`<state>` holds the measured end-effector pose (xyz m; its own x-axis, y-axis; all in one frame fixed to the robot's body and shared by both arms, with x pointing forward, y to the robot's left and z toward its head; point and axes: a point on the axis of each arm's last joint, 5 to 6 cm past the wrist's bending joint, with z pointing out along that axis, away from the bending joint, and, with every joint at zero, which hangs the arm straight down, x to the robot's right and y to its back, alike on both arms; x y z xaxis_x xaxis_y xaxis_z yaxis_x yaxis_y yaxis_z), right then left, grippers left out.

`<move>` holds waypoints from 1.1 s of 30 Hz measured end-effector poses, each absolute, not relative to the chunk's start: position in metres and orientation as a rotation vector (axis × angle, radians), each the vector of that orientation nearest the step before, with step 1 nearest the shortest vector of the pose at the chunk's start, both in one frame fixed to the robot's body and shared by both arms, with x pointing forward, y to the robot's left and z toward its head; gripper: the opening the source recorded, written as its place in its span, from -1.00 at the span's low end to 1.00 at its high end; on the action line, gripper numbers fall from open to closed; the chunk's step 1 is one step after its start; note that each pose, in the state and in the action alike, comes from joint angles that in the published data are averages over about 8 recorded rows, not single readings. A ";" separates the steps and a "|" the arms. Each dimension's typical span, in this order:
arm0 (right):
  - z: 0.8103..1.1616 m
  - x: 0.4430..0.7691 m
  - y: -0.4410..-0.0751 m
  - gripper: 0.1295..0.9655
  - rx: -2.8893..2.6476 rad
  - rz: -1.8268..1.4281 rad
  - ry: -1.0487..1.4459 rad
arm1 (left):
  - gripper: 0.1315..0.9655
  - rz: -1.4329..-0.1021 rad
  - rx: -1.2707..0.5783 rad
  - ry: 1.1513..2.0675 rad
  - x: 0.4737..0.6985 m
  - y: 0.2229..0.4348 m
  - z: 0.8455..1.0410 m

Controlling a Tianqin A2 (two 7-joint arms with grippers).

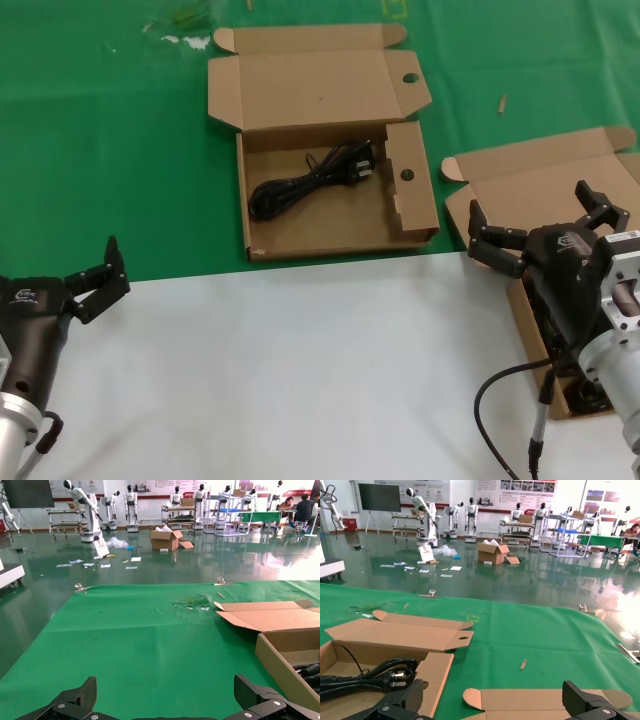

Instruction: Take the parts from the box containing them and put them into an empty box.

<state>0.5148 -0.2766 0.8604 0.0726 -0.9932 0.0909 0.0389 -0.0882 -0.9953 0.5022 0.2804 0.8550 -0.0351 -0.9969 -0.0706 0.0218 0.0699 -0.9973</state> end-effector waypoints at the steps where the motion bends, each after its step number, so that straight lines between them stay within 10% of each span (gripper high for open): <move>1: 0.860 0.515 -0.277 1.00 -1.282 -1.236 1.084 | 1.00 -1.193 -1.125 1.253 0.502 0.280 0.855; 33: 0.860 0.515 -0.277 1.00 -1.282 -1.236 1.084 | 1.00 -1.193 -1.125 1.253 0.502 0.280 0.855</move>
